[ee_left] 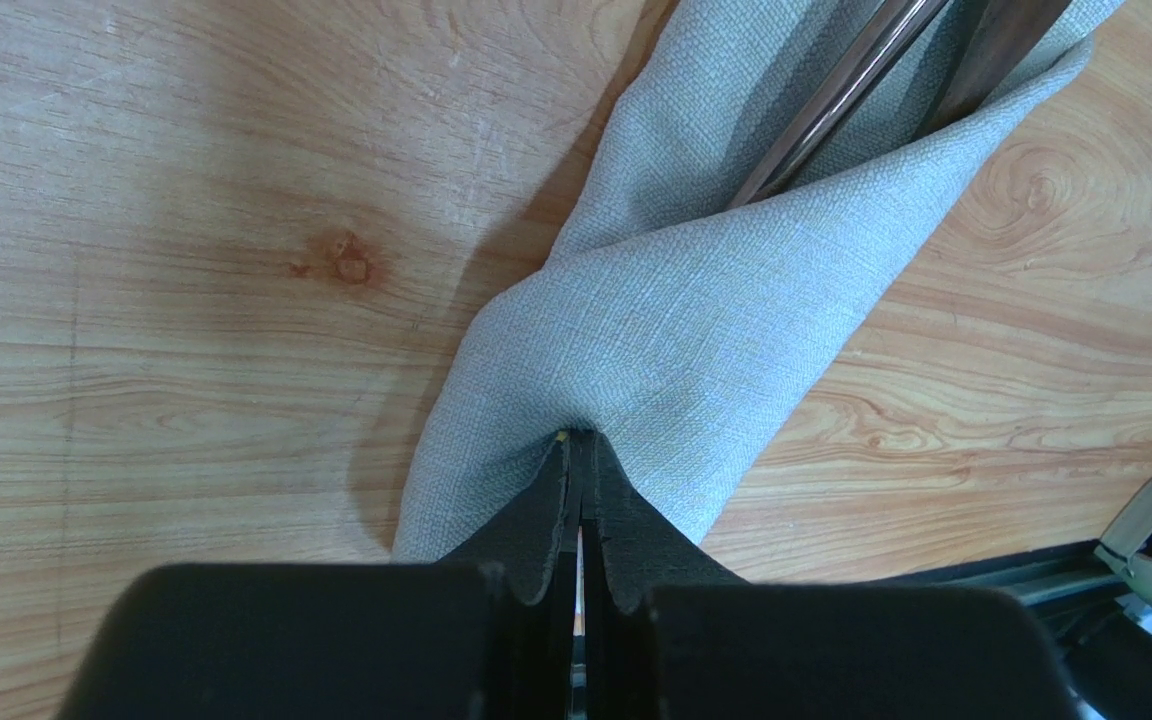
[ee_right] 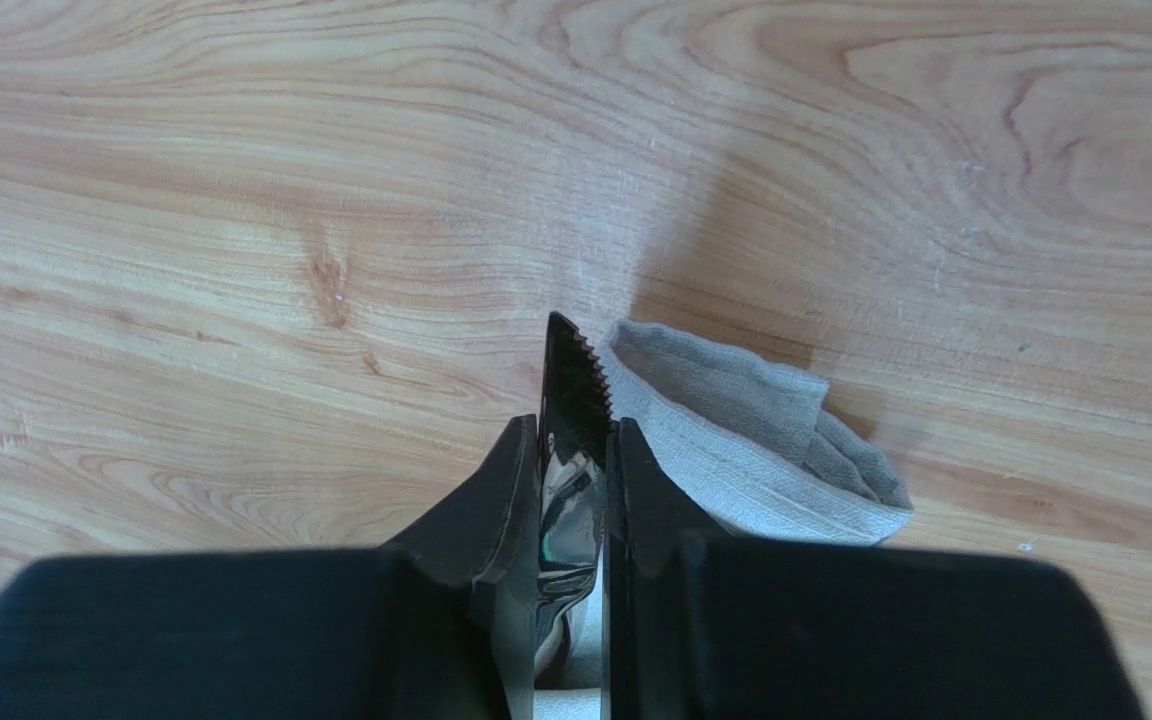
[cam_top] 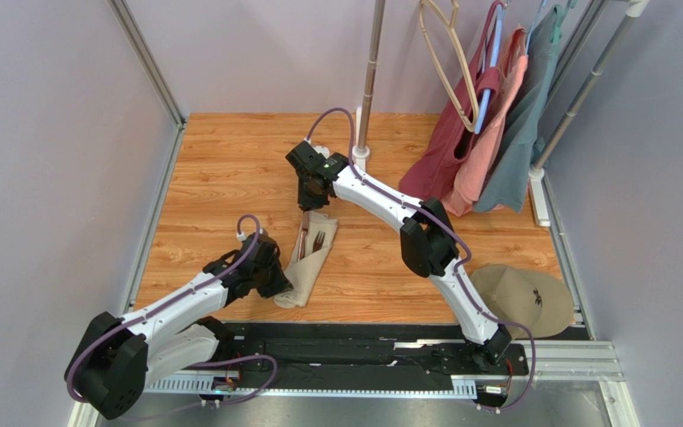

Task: Fold the napkin into a case and place the utensils inside
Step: Insert the knife into the folded napkin.

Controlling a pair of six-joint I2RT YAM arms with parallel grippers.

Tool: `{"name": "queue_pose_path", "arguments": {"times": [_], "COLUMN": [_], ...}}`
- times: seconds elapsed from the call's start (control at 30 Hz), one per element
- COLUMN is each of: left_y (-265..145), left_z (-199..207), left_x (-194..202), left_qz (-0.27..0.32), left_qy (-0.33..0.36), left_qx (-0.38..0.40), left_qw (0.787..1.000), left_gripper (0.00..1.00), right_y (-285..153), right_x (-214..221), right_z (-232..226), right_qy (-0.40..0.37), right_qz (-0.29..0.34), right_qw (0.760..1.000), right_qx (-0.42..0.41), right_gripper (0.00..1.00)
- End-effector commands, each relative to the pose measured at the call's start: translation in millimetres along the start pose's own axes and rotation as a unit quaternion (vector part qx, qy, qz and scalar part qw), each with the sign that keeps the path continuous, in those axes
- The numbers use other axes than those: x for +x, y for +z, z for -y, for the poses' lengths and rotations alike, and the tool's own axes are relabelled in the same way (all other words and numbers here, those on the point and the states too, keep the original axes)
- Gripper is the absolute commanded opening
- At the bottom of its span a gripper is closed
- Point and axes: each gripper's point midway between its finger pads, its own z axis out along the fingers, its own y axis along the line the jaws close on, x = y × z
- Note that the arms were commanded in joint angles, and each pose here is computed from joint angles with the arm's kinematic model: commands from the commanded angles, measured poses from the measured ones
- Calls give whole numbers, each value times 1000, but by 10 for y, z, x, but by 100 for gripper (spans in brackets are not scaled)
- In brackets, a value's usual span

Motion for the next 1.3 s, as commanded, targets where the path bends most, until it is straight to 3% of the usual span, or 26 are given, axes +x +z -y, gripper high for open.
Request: {"name": "queue_pose_path", "arguments": {"times": [0.0, 0.23, 0.47, 0.73, 1.0, 1.13, 1.27], "left_y": [17, -402, -468, -477, -624, -616, -469], "left_z": [4, 188, 247, 292, 118, 96, 188], "left_x": [-74, -148, 191, 406, 519, 496, 592], "left_qz": [18, 27, -67, -134, -162, -140, -176], "left_qy": [2, 44, 48, 100, 54, 37, 31], "left_qx": [0, 38, 66, 91, 24, 30, 49], "left_qw": [1000, 998, 994, 982, 985, 989, 983], "left_gripper": [0, 4, 0, 0, 0, 0, 0], "right_y": [-294, -326, -337, -315, -309, -302, -267], "right_x": [78, -16, -86, -101, -109, -88, -40], "right_z": [-167, -130, -87, -113, -97, -87, -80], "right_qy": [5, 3, 10, 12, 11, 12, 18], "right_qz": [-13, -2, 2, 1, 3, 2, -6], "right_qw": [1000, 1000, 1000, 999, 999, 999, 999], "right_qx": [-27, -28, -29, -37, -35, -36, -36], "right_gripper": [0, 0, 0, 0, 0, 0, 0]}}
